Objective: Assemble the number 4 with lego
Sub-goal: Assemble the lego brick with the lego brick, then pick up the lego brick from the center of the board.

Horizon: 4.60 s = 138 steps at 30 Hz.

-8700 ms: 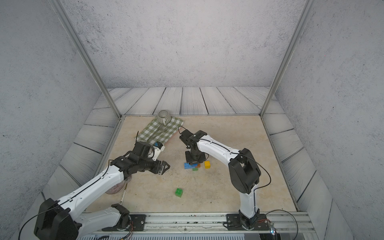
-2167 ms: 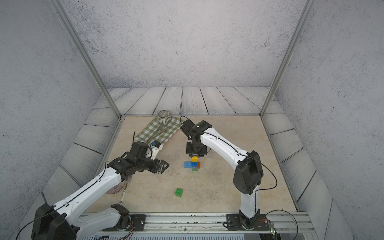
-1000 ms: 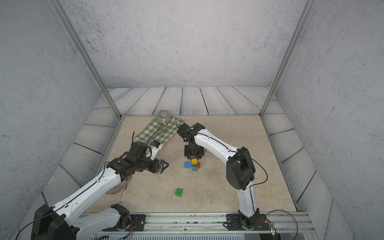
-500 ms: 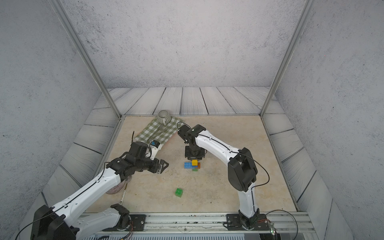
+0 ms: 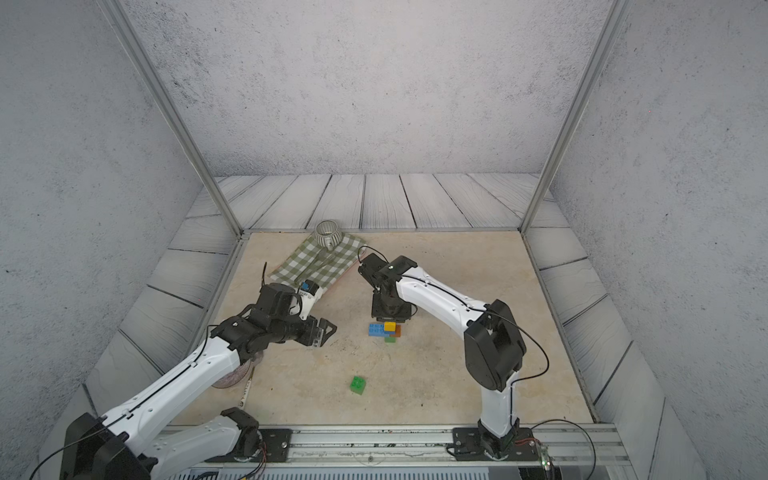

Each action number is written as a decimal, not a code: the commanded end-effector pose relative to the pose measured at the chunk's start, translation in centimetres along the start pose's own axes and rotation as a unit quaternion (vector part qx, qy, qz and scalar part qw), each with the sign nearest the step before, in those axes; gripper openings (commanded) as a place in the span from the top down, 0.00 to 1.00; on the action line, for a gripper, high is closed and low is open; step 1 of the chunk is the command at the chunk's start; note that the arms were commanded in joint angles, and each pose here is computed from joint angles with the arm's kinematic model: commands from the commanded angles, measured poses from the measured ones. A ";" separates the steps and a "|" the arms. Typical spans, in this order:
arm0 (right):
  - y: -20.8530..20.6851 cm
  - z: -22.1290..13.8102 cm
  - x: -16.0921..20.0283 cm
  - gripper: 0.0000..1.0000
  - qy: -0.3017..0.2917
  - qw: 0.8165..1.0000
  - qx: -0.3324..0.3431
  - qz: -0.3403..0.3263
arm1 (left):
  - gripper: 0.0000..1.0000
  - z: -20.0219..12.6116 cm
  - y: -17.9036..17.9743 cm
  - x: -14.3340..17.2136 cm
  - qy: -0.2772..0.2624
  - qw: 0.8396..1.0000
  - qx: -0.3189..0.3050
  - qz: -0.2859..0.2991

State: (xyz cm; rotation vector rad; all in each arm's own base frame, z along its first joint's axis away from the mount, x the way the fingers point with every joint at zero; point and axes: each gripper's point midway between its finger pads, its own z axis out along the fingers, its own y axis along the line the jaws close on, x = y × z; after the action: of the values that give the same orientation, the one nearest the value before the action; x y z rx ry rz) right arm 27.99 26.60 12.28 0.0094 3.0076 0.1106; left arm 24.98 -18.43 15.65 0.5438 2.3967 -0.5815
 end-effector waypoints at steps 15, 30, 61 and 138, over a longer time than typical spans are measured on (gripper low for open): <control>-2.6 5.8 2.8 0.90 0.092 0.989 0.095 -0.067 | 0.16 -0.2 0.4 0.5 0.003 1.000 -0.004 -0.007; -2.0 3.4 1.5 0.79 0.068 0.992 0.087 -0.058 | 0.16 -0.3 0.4 0.4 -0.002 1.000 -0.005 -0.007; -0.6 0.2 -0.3 0.49 0.029 0.997 0.056 -0.043 | 0.16 -0.6 0.4 0.3 -0.008 1.000 -0.008 -0.006; -8.7 -3.7 7.7 0.01 -0.043 0.992 -0.089 0.077 | 0.63 7.2 -10.5 14.8 0.272 0.955 -0.098 0.062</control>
State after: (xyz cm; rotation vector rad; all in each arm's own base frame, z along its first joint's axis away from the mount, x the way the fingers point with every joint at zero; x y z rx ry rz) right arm 19.89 17.78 14.02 0.2149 2.8917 0.3794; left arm 12.25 -26.84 3.74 0.8245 2.8606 -0.1418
